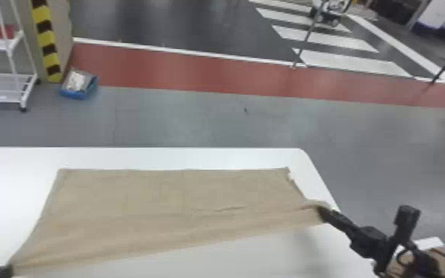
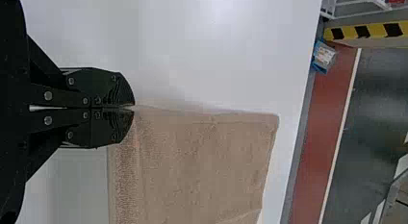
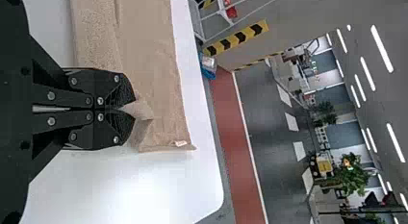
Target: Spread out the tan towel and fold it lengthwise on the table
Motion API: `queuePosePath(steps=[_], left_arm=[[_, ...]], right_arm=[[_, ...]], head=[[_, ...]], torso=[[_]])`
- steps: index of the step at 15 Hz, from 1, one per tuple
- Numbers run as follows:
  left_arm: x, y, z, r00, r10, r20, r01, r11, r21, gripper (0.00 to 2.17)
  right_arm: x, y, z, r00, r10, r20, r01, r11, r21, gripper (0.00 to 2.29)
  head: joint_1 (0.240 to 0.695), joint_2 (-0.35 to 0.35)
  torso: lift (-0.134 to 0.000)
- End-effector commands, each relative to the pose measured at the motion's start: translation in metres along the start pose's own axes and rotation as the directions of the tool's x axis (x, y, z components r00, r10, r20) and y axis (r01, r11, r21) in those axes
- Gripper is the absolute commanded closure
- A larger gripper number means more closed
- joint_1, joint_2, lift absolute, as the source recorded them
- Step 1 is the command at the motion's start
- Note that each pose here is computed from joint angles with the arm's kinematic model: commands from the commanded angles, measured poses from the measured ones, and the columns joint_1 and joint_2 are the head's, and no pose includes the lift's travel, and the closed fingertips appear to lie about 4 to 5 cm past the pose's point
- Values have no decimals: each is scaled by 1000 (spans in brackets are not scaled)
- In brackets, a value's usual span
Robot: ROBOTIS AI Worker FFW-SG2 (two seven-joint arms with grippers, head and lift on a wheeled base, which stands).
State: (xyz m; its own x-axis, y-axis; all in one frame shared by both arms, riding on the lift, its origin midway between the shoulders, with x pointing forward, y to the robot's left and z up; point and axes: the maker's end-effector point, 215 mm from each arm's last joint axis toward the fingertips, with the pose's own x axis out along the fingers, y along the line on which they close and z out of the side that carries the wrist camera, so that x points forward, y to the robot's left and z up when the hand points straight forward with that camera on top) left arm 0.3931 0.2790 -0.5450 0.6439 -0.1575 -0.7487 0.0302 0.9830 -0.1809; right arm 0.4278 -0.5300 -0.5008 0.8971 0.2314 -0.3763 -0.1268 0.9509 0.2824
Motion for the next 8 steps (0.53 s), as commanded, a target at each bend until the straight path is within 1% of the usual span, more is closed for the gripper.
queuePosePath(steps=[1, 2, 3, 5, 8], left_arm=[[-22, -4, -16, 1000, 3, -28, -3, 1000, 7, 1717], [-33, -7, -22, 999, 2, -39, -2, 1000, 11, 1717], [-41, -10, -29, 998, 3, -63, -2, 1000, 13, 1717], [-52, -11, -40, 997, 7, -78, -6, 1000, 14, 1717], [-55, -3, -39, 997, 22, -75, -21, 1000, 10, 1717]], right_arm=[[-8, -1, -11, 1000, 1, -12, -1, 1000, 12, 2246], [-12, 0, -11, 1000, 4, -12, -3, 1000, 17, 2246], [-15, 1, -18, 1000, 3, -28, -2, 1000, 28, 2246], [-23, 8, -15, 1000, 18, -23, -17, 998, 56, 2246], [-33, 17, -23, 998, 30, -55, -22, 992, 126, 2246]], head=[[695, -328], [695, -341], [695, -348], [695, -350], [695, -350]], torso=[[0], [0], [0], [0], [0]])
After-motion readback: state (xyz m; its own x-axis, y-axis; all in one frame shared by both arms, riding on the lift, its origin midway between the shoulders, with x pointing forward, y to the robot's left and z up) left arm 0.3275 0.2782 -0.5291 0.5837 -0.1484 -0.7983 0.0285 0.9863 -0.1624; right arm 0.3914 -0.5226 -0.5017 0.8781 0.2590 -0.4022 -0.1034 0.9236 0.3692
